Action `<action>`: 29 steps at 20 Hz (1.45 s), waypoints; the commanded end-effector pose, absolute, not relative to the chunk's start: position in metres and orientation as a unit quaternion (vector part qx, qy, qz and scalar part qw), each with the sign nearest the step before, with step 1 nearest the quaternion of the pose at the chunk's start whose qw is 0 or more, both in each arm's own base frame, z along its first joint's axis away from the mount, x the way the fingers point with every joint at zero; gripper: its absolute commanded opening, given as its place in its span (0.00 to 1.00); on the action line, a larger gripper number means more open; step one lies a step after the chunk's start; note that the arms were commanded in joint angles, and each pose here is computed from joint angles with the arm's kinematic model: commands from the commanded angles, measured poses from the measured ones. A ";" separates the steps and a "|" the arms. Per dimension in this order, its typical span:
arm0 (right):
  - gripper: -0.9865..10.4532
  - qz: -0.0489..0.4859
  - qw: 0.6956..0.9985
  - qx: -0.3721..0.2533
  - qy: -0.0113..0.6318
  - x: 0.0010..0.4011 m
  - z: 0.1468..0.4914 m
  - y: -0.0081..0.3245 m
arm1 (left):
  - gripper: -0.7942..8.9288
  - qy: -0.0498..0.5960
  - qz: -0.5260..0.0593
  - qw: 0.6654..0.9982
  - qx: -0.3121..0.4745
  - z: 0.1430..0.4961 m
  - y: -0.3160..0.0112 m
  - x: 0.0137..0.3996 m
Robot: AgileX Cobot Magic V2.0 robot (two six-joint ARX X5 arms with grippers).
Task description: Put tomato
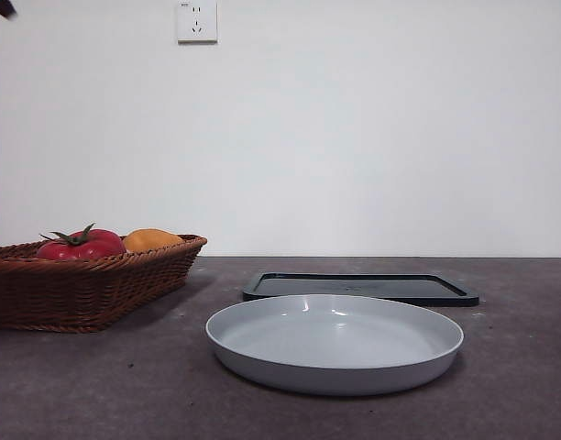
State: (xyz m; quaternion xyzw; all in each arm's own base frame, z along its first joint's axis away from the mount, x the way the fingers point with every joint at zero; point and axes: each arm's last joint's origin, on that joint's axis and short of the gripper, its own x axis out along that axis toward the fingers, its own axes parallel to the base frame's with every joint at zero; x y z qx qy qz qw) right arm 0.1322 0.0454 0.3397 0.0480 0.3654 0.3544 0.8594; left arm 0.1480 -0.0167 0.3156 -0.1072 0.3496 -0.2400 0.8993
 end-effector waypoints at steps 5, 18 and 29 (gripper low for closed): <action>0.56 0.359 0.863 0.044 0.353 0.133 0.346 0.046 | 0.72 0.363 -0.205 0.907 -0.057 0.307 -0.034 0.212; 0.56 0.359 0.863 0.044 0.352 0.133 0.346 0.046 | 0.72 0.448 -0.188 0.872 0.065 0.265 -0.081 0.303; 0.56 0.359 0.863 0.044 0.352 0.133 0.346 0.046 | 0.70 0.508 -0.174 0.840 0.081 0.224 -0.087 0.321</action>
